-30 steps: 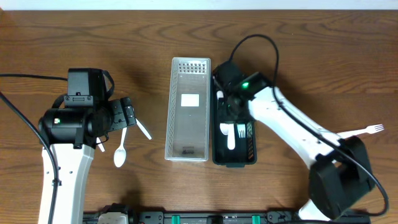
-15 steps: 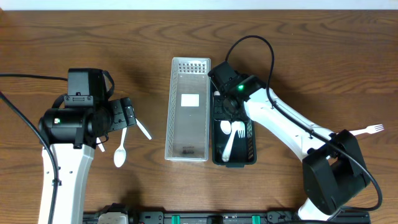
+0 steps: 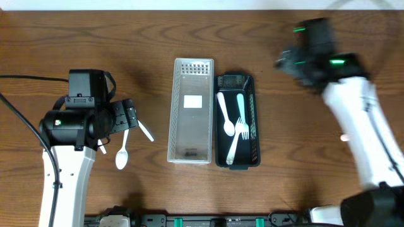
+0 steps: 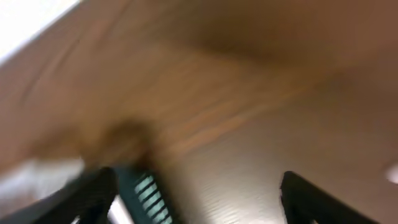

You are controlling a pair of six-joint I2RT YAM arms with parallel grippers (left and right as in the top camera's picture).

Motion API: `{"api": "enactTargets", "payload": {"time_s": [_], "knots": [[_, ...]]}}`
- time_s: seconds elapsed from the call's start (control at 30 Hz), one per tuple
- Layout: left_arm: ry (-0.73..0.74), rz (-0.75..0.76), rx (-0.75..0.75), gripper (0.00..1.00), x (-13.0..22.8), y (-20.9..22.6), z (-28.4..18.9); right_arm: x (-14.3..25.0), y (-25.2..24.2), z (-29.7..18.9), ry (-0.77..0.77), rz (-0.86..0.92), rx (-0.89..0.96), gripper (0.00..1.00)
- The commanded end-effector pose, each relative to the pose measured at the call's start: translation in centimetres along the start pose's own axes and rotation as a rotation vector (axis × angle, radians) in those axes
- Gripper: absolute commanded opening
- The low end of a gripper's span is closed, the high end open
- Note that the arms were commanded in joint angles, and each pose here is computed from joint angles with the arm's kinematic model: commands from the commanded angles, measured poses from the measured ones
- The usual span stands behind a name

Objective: Pack container
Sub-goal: 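Move the right gripper to the last white fork and grasp it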

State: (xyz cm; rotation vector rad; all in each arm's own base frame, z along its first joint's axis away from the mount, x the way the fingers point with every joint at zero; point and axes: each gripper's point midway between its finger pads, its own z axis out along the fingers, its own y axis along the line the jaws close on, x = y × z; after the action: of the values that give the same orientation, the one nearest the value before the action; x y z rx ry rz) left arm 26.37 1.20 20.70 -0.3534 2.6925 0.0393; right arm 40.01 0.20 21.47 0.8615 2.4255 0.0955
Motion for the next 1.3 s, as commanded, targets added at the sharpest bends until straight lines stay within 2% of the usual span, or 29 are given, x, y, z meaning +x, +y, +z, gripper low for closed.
{"api": "enactTargets", "payload": {"time_s": [0.0,0.1,0.23,0.47,0.7,0.87,1.03,1.27], "knots": [[-0.001,-0.003,-0.015,0.93,-0.1,0.3,0.1,-3.5,-8.2,0.3,-0.028,0.298,0.153,0.94],[-0.001,-0.003,-0.015,0.93,-0.1,0.3,0.1,-4.4,-15.3,1.0,0.004,0.452,0.288,0.99],[-0.001,-0.003,-0.015,0.93,-0.1,0.3,0.1,-4.0,-22.3,2.3,0.062,0.593,0.417,0.99],[-0.003,-0.003,-0.014,0.93,-0.2,0.3,0.1,-1.7,-29.4,6.2,0.213,0.660,0.536,0.99],[-0.004,-0.004,-0.014,0.93,-0.2,0.3,0.1,0.6,-31.5,11.0,0.344,0.575,0.564,0.98],[-0.004,-0.004,-0.014,0.93,-0.2,0.3,0.1,2.0,-31.8,13.8,0.402,0.575,0.560,0.98],[-0.004,-0.004,-0.013,0.93,-0.2,0.3,0.1,2.6,-31.5,15.5,0.426,0.572,0.523,0.92],[-0.004,-0.004,-0.014,0.93,-0.2,0.3,0.1,3.3,-31.0,16.5,0.419,0.548,0.510,0.92]]}}
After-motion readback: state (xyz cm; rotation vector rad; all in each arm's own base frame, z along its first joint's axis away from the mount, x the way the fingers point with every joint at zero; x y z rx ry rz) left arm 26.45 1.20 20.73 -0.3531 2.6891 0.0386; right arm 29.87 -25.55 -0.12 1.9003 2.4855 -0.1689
